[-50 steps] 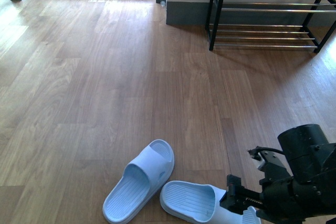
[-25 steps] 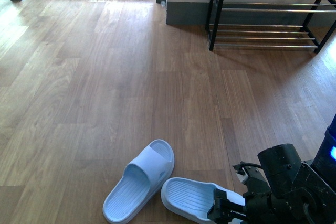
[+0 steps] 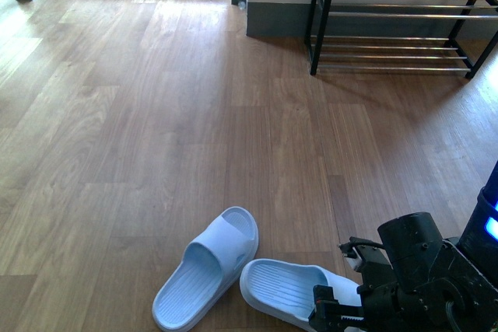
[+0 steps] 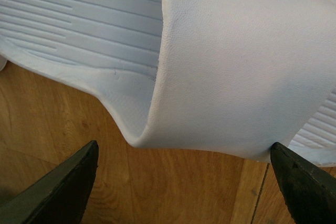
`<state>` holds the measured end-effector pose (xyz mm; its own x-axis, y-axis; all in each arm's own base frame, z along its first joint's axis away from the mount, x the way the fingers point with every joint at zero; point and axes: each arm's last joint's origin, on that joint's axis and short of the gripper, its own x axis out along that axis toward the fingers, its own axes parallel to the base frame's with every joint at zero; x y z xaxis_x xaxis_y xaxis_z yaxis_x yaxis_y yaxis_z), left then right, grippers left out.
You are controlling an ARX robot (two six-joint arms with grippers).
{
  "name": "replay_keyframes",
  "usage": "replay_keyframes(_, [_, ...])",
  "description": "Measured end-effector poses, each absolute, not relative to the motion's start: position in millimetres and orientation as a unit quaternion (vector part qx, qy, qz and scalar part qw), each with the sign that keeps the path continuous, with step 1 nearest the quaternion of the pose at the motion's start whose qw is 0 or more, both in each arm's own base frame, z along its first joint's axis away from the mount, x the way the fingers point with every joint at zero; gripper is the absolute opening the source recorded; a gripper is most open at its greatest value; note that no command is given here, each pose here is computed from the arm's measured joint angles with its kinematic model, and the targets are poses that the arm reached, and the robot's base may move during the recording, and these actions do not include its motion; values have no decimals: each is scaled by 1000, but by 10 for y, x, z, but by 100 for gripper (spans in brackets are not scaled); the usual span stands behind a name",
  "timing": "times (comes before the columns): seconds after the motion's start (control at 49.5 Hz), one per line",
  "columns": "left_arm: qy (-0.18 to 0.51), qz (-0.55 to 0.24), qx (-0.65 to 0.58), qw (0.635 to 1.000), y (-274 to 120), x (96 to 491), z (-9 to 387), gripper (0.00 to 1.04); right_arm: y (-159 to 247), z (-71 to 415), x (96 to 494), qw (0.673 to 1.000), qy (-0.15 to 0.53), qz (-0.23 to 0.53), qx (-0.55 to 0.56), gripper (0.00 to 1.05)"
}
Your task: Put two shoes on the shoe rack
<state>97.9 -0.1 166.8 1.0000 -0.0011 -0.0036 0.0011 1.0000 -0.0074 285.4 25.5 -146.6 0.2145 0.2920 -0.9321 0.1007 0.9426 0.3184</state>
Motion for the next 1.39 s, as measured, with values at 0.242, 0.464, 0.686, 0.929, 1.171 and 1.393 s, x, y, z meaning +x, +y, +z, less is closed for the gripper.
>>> replay_keyframes(0.242, [2,0,-4,1000,-1,979,1667,95,242,-1454,2877,786,613,49,64,95])
replay_keyframes(0.464, [2,0,-4,1000,-1,979,1668,95,258,-1442,2881,776,612,67,140,95])
replay_keyframes(0.686, [2,0,-4,1000,-1,979,1667,95,257,-1439,2886,774,609,49,168,96])
replay_keyframes(0.929, [2,-1,-4,1000,-1,979,1668,95,241,-1439,2889,788,599,24,138,96])
replay_keyframes(1.171, [2,0,-4,1000,-1,979,1668,95,247,-1431,2864,790,602,3,117,95])
replay_keyframes(1.393, [2,0,-4,1000,-1,979,1668,95,242,-1427,2883,790,592,28,157,95])
